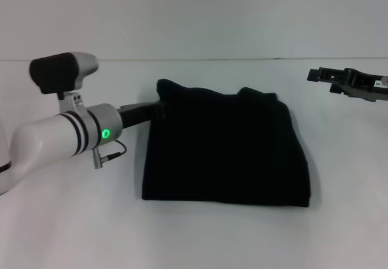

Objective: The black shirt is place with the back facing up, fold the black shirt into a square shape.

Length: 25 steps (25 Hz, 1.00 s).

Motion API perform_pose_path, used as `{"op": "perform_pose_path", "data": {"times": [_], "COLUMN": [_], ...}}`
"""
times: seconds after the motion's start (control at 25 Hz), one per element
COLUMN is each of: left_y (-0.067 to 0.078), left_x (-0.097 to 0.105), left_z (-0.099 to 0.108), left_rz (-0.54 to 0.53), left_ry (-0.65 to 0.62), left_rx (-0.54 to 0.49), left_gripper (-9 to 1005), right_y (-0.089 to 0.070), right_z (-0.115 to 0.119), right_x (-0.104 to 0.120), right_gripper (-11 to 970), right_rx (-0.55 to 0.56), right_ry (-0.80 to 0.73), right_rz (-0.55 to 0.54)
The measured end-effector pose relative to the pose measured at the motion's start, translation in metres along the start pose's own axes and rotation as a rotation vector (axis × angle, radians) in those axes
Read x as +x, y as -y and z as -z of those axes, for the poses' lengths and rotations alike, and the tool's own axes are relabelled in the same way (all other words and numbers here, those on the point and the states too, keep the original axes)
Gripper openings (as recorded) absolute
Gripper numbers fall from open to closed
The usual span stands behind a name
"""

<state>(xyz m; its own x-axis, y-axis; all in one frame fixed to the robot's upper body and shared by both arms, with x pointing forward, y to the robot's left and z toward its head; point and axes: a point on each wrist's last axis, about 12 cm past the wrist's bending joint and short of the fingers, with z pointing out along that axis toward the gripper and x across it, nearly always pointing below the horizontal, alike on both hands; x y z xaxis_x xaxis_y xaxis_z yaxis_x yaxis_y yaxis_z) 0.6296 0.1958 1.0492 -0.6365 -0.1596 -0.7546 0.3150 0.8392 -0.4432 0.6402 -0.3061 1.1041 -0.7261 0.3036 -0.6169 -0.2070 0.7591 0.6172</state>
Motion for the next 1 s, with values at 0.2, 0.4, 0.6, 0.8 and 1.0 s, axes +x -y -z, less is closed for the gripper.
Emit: {"op": "perform_pose_path", "data": {"times": [0.2, 0.4, 0.6, 0.8, 1.0], "left_y": [-0.009, -0.011, -0.013, -0.026, -0.037], "left_x": [0.001, 0.001, -0.001, -0.013, -0.031], "left_z": [0.006, 0.007, 0.015, 0.030, 0.056], "left_rz": [0.046, 0.080, 0.077, 0.045, -0.045], "left_ry": [0.033, 0.047, 0.066, 0.117, 0.168], "left_rx": [-0.023, -0.026, 0.025, 0.019, 0.078], "left_gripper": [68, 104, 140, 175, 211], "right_y": [-0.001, -0.003, -0.008, -0.015, -0.027], "right_z": [0.000, -0.003, -0.006, -0.003, -0.003], "right_x": [0.000, 0.001, 0.005, 0.005, 0.005], "right_gripper": [880, 881, 868, 837, 805], "right_rx": [-0.001, -0.003, -0.023, -0.079, -0.146], "right_ry": [-0.004, -0.022, -0.064, -0.078, -0.073], "right_rz": [0.005, 0.025, 0.089, 0.224, 0.427]}}
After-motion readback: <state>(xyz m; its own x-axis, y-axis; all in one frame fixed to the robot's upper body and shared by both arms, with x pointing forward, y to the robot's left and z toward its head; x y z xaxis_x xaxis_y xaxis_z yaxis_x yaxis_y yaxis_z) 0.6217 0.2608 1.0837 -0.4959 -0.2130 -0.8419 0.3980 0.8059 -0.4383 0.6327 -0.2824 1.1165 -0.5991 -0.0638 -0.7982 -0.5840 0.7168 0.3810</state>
